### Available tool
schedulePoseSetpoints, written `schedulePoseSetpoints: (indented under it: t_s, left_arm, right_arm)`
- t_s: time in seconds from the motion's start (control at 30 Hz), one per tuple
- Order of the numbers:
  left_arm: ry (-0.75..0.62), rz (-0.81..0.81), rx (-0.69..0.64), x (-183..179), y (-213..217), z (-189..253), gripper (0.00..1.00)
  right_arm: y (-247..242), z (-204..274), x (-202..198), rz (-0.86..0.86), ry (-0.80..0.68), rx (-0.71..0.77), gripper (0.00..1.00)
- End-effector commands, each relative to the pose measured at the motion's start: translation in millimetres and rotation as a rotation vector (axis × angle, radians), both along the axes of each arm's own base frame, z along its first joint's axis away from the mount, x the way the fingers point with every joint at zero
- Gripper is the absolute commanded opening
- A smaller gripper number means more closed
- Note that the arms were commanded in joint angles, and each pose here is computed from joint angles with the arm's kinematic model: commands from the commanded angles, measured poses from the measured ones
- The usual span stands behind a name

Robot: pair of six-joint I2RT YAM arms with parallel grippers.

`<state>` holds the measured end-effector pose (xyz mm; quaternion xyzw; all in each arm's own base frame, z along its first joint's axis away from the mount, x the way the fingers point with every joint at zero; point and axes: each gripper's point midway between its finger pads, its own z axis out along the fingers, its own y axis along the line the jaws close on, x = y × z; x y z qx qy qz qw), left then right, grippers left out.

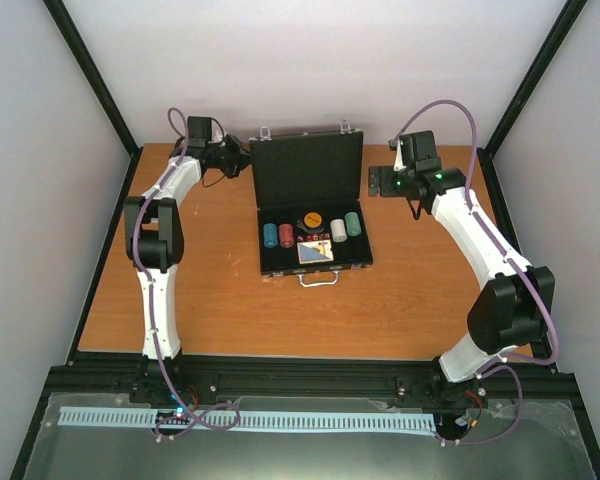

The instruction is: Pack up texas hold em set

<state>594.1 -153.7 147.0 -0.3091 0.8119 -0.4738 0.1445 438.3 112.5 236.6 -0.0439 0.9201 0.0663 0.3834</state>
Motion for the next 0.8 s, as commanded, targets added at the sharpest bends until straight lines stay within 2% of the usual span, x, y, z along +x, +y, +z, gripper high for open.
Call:
schedulePoseSetpoints:
  t_s: [0.0, 0.17, 0.37, 0.6, 0.77]
  left_arm:
    - [-0.117, -0.106, -0.118, -4, -33, 50, 0.01]
    - [-0.120, -0.190, -0.103, -28, -57, 60, 0.01]
    - [-0.090, -0.258, -0.059, -69, -65, 60, 0.01]
    - [0.002, -0.307, -0.014, -125, -58, 38, 0.01]
    - [0.066, -0.345, 0.086, -150, -47, 18, 0.01]
  right_arm:
    - [1, -10, -5, 0.012, 0.031, 0.020, 1.00]
    - [2, -13, -10, 0.027, 0.045, 0.025, 1.00]
    - [-2, -1, -22, 0.012, 0.021, 0.044, 1.00]
    - [-7, 58, -43, -0.012, -0.091, 0.105, 1.00]
    - [-6, 102, -65, 0.033, -0.174, 0.139, 1.00]
